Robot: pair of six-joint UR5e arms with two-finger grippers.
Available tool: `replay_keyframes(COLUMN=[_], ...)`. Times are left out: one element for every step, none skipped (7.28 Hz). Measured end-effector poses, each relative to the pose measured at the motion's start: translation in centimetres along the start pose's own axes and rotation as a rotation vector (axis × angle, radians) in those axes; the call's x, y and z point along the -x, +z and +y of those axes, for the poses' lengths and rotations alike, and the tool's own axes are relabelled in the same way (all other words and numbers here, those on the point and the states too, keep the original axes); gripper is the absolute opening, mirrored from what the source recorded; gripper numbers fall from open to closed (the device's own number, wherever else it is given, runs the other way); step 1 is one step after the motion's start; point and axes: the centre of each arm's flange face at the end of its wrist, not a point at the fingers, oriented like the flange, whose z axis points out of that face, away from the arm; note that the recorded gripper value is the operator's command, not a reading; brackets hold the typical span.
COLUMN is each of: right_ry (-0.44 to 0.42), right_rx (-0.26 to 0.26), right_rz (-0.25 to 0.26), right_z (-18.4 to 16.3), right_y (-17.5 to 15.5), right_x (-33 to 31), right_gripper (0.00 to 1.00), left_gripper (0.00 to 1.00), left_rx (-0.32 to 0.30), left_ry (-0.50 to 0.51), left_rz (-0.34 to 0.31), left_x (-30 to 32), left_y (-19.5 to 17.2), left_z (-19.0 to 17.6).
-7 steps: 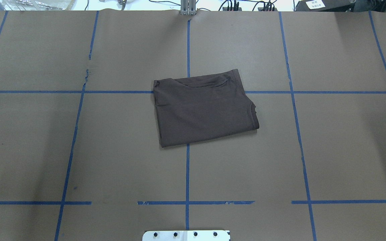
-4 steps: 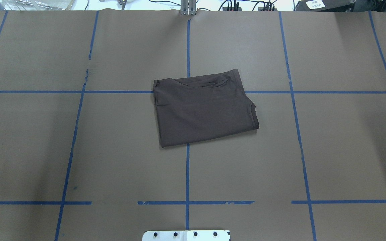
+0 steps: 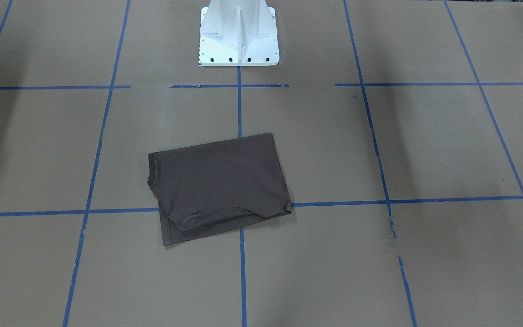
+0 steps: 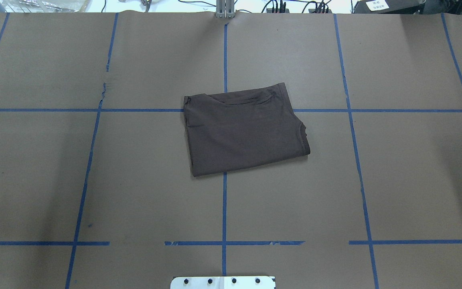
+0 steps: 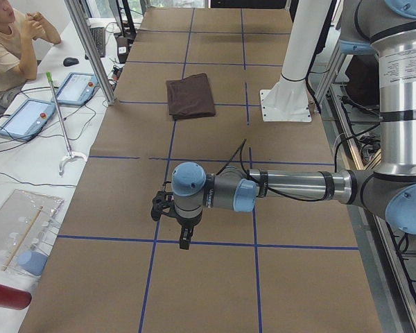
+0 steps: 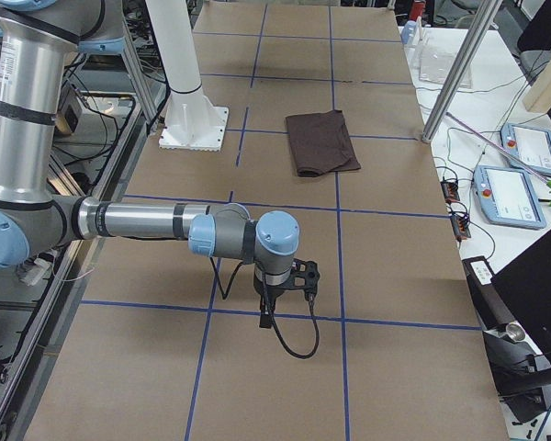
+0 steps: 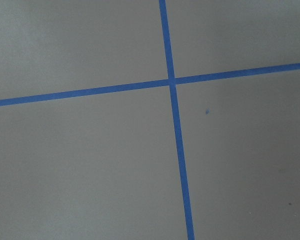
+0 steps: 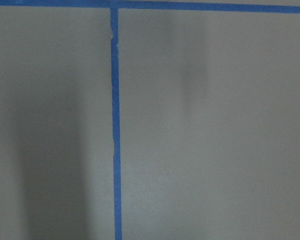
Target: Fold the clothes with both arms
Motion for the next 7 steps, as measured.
replay_keyframes(right_ry=[-0.004, -0.007, -0.008, -0.009, -0.011, -0.014, -0.016], right_rx=[-0.007, -0.01, -0.012, -0.012, -0.014, -0.017, -0.018], right_rz=[-0.009, -0.012, -0.013, -0.013, -0.013, -0.014, -0.015], right_z=[0.27, 0.36, 0.4, 0.4, 0.36, 0.31, 0.28], right_y=[0.08, 0.06, 0.07, 0.06, 0.01, -0.07, -0.13], right_x=[0.02, 0.07, 0.08, 0.09, 0.13, 0.2, 0.26], right_gripper=[1.0, 1.0, 1.0, 1.0, 1.0, 1.0, 1.0], left_gripper=[1.0, 1.0, 1.0, 1.0, 1.0, 1.0, 1.0], left_rx=[0.006, 0.01, 0.016, 0.019, 0.018, 0.017, 0.017], left_ry=[-0.006, -0.011, -0.016, -0.019, -0.018, -0.016, -0.016], left_rz=[0.001, 0.001, 0.001, 0.001, 0.001, 0.0, 0.0], left_x=[0.16, 0.26, 0.31, 0.29, 0.2, 0.17, 0.2], left_y=[0.18, 0.29, 0.35, 0.32, 0.23, 0.19, 0.21], left_z=[0.13, 0.21, 0.28, 0.32, 0.28, 0.25, 0.25])
